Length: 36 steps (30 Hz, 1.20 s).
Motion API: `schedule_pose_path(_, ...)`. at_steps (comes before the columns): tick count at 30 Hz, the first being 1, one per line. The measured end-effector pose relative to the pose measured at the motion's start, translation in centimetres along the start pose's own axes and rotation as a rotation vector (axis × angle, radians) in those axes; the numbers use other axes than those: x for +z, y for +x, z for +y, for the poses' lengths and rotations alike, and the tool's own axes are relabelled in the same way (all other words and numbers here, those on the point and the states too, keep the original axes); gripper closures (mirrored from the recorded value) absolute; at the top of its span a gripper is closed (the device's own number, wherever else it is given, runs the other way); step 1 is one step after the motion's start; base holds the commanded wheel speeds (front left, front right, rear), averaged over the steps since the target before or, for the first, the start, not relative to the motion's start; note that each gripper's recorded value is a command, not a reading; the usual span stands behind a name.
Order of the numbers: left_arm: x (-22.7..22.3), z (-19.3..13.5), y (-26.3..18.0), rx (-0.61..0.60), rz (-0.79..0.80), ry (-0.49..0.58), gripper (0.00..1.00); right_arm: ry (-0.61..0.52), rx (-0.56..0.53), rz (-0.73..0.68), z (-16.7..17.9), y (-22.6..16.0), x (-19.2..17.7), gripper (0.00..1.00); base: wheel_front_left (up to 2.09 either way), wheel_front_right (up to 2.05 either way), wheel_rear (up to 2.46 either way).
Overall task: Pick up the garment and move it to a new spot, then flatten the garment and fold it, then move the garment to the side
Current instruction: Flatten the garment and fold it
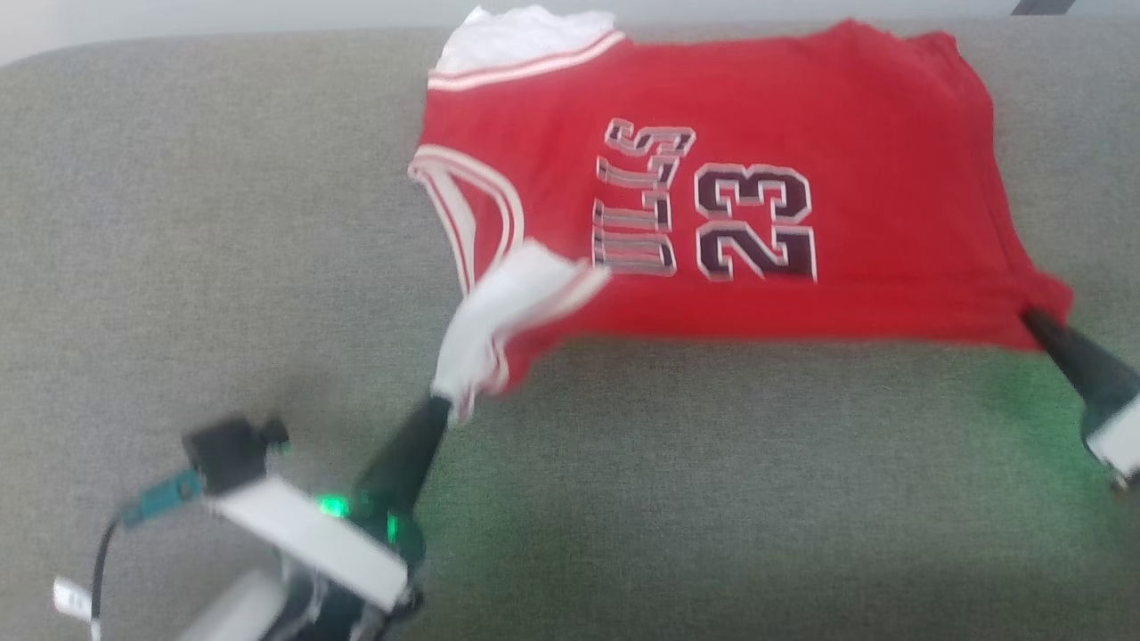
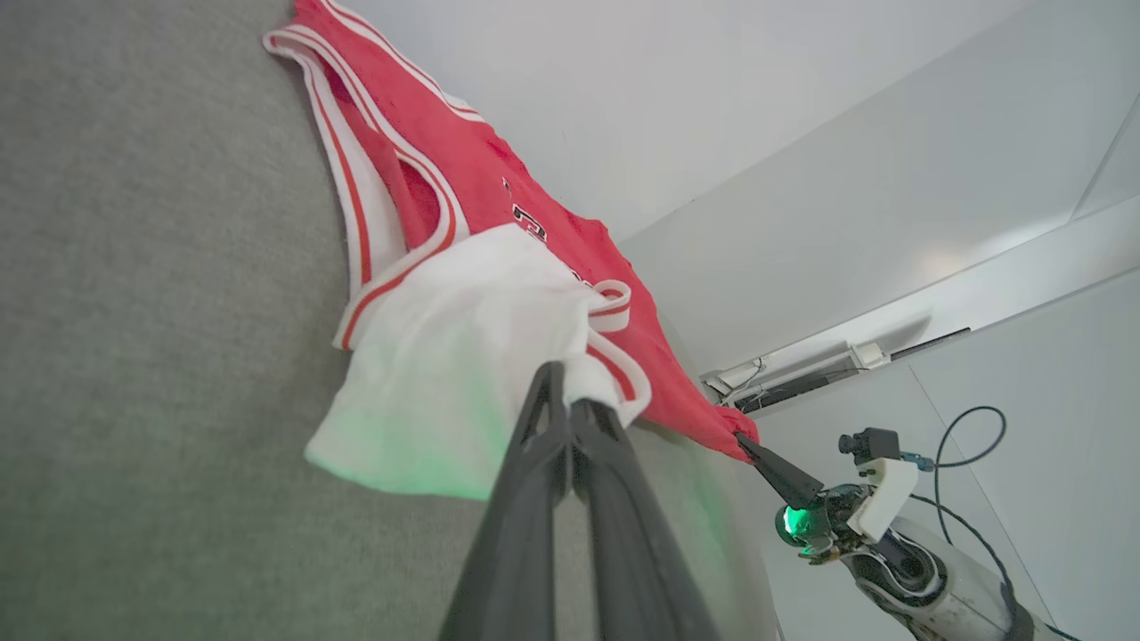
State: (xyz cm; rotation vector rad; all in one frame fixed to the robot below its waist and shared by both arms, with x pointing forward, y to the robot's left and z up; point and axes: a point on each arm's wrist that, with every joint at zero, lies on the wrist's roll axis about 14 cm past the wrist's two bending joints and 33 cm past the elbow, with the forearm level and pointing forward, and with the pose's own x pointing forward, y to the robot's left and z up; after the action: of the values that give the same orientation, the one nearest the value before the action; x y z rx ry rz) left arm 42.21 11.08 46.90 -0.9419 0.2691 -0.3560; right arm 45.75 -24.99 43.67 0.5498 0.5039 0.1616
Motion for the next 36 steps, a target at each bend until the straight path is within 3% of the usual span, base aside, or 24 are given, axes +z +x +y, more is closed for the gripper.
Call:
schedule_pose_path(9, -3.9, -0.1, -4.9, 0.022, 0.109, -0.027, 1.00, 0.013, -0.027, 0.099, -1.7, -4.2, -2.8, 1.00, 0.00, 0.00, 0.00)
schedule_pose_path(14, -3.7, -1.2, -5.1, -0.017, 0.106, 0.007, 1.00, 0.021, -0.012, 0.075, -1.2, -4.8, -2.2, 1.00, 0.00, 0.00, 0.00)
schedule_pose_path(20, -1.2, -3.9, -1.5, -0.135, 0.073, 0.089, 1.00, 0.019, 0.034, -0.010, 0.4, -3.9, 0.4, 1.00, 0.00, 0.00, 0.00)
schedule_pose_path(26, 1.6, -4.7, 3.2, -0.172, 0.028, 0.110, 1.00, 0.034, 0.031, -0.092, 0.4, -2.2, 2.7, 1.00, 0.00, 0.00, 0.00)
schedule_pose_path(33, 1.5, -1.1, 7.0, -0.085, 0.045, 0.107, 1.00, 0.080, -0.030, -0.081, -1.2, 0.7, 1.6, 1.00, 0.00, 0.00, 0.00)
schedule_pose_path(36, 0.4, 1.1, 7.7, -0.032, 0.071, 0.108, 1.00, 0.048, -0.047, -0.068, -1.7, 1.8, 0.8, 1.00, 0.00, 0.00, 0.00)
